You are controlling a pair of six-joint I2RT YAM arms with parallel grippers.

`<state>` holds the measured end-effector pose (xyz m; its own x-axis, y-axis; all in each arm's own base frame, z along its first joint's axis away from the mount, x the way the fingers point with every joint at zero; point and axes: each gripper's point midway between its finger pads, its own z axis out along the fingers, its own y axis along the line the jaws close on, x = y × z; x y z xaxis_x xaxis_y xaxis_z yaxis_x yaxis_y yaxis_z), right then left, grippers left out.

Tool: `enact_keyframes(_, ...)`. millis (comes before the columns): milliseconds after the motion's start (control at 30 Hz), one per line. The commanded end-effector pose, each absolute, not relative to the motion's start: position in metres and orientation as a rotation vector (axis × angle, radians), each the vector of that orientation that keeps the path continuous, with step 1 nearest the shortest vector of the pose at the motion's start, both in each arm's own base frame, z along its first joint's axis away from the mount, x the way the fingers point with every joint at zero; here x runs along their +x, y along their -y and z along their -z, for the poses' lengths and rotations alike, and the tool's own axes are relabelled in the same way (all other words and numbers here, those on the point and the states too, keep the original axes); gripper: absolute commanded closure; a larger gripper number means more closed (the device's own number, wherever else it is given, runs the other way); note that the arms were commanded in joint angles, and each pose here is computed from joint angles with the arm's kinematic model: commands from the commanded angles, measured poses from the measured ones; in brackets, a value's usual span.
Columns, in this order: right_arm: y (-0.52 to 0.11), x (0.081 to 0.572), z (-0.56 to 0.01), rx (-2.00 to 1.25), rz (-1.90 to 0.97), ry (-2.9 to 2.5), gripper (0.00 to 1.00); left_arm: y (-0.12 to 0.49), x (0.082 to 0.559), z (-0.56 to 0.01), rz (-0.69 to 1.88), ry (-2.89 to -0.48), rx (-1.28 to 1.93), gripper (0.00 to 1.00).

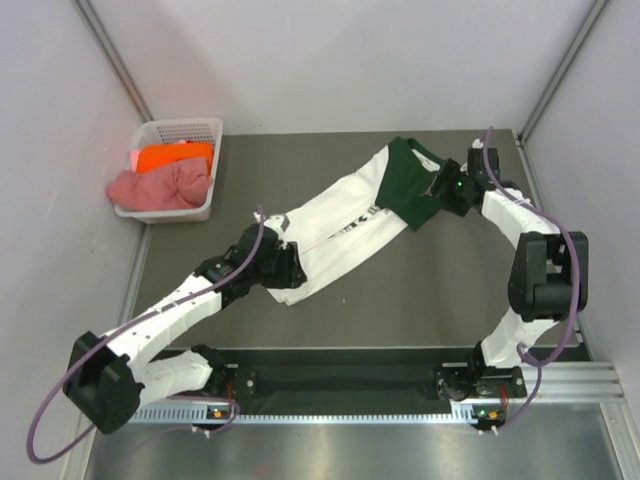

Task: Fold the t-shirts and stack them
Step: Fold the tshirt

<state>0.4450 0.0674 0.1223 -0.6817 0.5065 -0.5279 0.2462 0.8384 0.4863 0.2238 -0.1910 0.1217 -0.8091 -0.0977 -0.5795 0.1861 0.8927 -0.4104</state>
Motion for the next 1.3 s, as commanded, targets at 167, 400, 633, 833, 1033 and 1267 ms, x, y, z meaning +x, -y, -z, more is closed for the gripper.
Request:
enact_keyframes(167, -0.087, 0.475, -0.081, 0.508, -0.594, -2.375, 0.38, 0.265, 0.227, -0.123, 0.590, -2.363, 0.554, 0.54)
enact_keyframes(400, -0.091, 0.488, -0.080, 0.490, -0.620, -2.360, 0.37, 0.261, 0.236, -0.089, 0.315, -2.465, 0.630, 0.55)
enact_keyframes(633, -0.093, 0.496, -0.073, 0.475, -0.635, -2.374, 0.34, 0.259, 0.242, -0.051, 0.177, -2.553, 0.681, 0.54)
enact_keyframes(833, -0.095, 0.496, -0.072, 0.467, -0.652, -2.373, 0.33, 0.249, 0.252, -0.031, 0.026, -2.586, 0.654, 0.55)
enact_keyframes(1033, -0.091, 0.499, -0.064, 0.497, -0.634, -2.388, 0.32, 0.248, 0.248, -0.012, -0.013, -2.652, 0.659, 0.76)
enact_keyframes(1267, -0.078, 0.515, -0.047, 0.580, -0.551, -2.423, 0.32, 0.253, 0.228, 0.004, 0.100, -2.704, 0.699, 1.00)
